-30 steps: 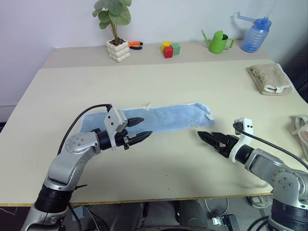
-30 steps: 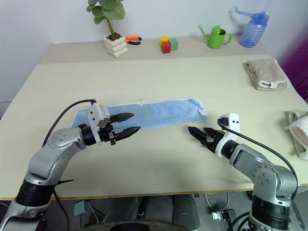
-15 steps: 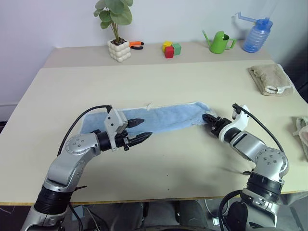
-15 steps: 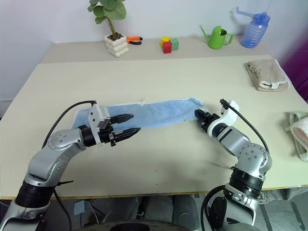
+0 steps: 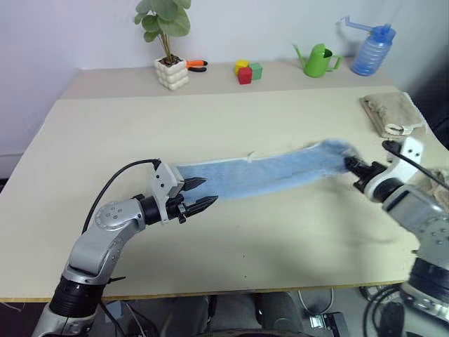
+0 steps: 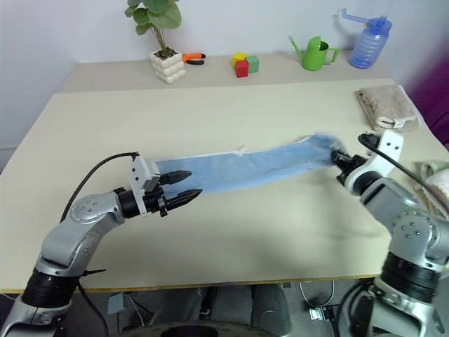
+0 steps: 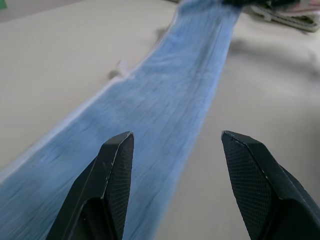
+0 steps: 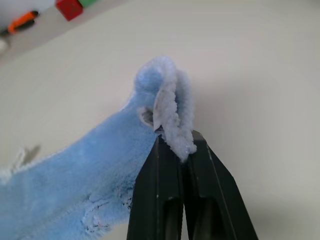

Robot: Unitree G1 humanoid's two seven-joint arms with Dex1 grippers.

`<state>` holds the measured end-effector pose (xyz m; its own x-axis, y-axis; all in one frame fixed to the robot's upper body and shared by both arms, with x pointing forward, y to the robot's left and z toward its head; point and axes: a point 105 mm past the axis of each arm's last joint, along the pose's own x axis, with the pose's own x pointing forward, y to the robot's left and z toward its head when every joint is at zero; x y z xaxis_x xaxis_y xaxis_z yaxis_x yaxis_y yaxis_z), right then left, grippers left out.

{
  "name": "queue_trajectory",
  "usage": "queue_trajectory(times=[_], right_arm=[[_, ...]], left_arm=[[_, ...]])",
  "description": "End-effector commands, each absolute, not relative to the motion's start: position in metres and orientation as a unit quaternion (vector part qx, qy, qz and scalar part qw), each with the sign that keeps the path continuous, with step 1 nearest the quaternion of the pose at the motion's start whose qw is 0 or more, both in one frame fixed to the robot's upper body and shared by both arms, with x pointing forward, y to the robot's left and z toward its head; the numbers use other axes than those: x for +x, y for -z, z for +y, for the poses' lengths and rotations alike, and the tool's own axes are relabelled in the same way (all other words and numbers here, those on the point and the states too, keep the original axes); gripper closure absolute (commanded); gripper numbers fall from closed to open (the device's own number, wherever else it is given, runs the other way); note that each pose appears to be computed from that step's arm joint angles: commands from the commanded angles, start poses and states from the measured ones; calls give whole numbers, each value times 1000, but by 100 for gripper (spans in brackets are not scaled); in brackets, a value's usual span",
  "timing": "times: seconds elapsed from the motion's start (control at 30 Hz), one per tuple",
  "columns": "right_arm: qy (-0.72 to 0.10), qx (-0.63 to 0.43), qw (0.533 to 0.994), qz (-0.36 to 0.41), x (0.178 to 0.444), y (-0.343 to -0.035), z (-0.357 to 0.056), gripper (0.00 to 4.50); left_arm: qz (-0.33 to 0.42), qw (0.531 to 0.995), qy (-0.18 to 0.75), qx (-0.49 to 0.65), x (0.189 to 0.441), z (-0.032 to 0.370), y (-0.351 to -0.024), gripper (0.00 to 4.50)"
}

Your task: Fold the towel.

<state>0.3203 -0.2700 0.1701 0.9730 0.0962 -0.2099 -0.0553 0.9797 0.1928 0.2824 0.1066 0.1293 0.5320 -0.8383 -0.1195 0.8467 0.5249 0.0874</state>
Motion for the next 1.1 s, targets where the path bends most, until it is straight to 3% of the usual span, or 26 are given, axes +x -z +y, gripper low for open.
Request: queue_trajectory(times=[0.03, 0.13, 0.27, 0.4, 0.63, 0.73, 0.87, 0.97, 1.07, 1.1], right_arm=[[-154, -51, 985, 57, 320, -198, -225, 443], [-230, -128, 963, 57, 315, -193, -194, 443], [-330, -214, 914, 96, 313, -150, -138, 443], [-367, -199, 903, 103, 312, -129, -109, 443], [-382, -184, 898, 117, 313, -121, -104, 443], [-400, -171, 894, 109, 307, -129, -106, 318], [-418, -140, 896, 58, 297, -156, -113, 118], [-428, -100, 898, 35, 291, -171, -118, 118], [-402, -70, 913, 30, 302, -176, -127, 217], [-387, -75, 918, 32, 309, -175, -130, 272]], left_arm=[[8, 871, 485, 78, 286, 104, -138, 169], [7, 871, 484, 78, 288, 104, -138, 169], [4, 872, 482, 80, 289, 103, -138, 169], [4, 877, 473, 80, 288, 105, -137, 169], [5, 885, 460, 76, 286, 108, -136, 169], [9, 886, 457, 76, 284, 109, -134, 169], [15, 890, 449, 74, 284, 113, -132, 169], [20, 895, 441, 66, 284, 117, -130, 169], [23, 900, 432, 54, 284, 120, -130, 169], [25, 903, 427, 47, 284, 121, -129, 169]])
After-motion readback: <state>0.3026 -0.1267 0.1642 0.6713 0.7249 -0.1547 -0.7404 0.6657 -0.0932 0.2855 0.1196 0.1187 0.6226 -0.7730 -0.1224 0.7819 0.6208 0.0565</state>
